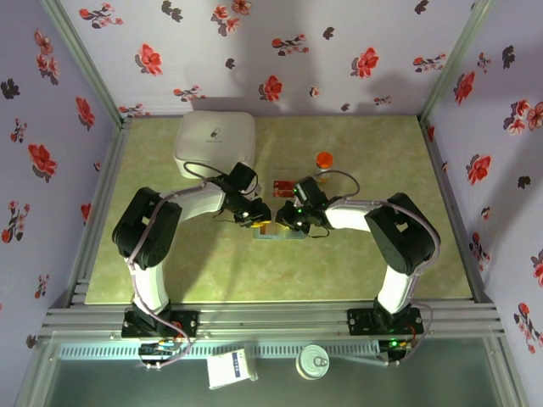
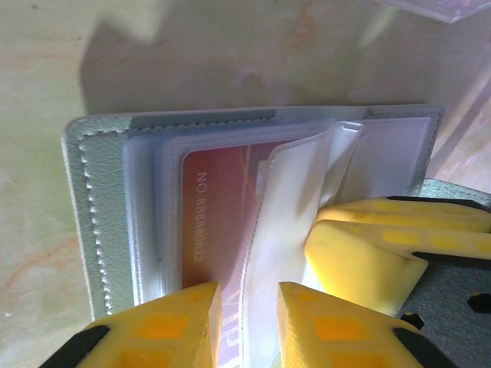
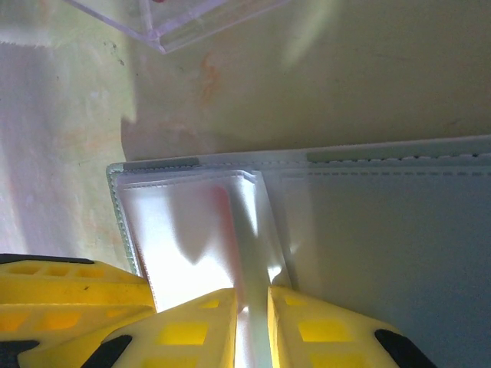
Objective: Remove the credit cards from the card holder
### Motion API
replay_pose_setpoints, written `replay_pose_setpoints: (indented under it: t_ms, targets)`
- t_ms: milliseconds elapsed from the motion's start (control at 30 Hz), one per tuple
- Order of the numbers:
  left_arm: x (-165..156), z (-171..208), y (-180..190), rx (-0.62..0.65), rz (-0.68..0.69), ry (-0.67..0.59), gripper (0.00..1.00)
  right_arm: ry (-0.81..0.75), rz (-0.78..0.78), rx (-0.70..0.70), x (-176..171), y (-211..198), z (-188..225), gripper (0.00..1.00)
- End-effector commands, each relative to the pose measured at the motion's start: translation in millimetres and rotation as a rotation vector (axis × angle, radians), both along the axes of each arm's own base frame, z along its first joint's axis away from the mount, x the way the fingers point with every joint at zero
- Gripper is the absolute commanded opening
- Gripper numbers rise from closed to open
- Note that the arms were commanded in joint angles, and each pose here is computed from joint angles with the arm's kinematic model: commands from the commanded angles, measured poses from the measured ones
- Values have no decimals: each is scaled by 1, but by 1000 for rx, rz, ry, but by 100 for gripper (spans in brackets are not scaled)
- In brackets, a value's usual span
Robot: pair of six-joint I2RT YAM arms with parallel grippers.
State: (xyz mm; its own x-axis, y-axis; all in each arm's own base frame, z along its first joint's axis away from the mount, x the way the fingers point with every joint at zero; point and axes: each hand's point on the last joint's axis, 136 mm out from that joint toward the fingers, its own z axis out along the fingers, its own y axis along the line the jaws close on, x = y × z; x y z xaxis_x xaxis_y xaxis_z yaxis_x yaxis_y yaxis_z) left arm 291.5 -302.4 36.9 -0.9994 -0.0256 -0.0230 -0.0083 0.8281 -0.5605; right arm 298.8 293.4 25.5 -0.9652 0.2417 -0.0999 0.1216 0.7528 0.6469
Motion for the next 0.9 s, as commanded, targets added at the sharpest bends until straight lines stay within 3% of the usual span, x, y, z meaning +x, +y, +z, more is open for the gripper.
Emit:
replay_pose_setpoints:
  t_ms: [0,200,467,867]
  targets:
    - [2,3,-10,-34,-1,8,23,26,-21,-22,-4,-8,-11,19]
    - [5,9,-14,-50,-1,-5,14,8,-21,5,1,-3,-1,19]
    - [6,27,-20,-68,-18,-32,15,-43,-31,-21,4,-15,20,25]
    - [3,40,-49,-86,-85,-36,19,-86,-73,-98,5,-54,34,26]
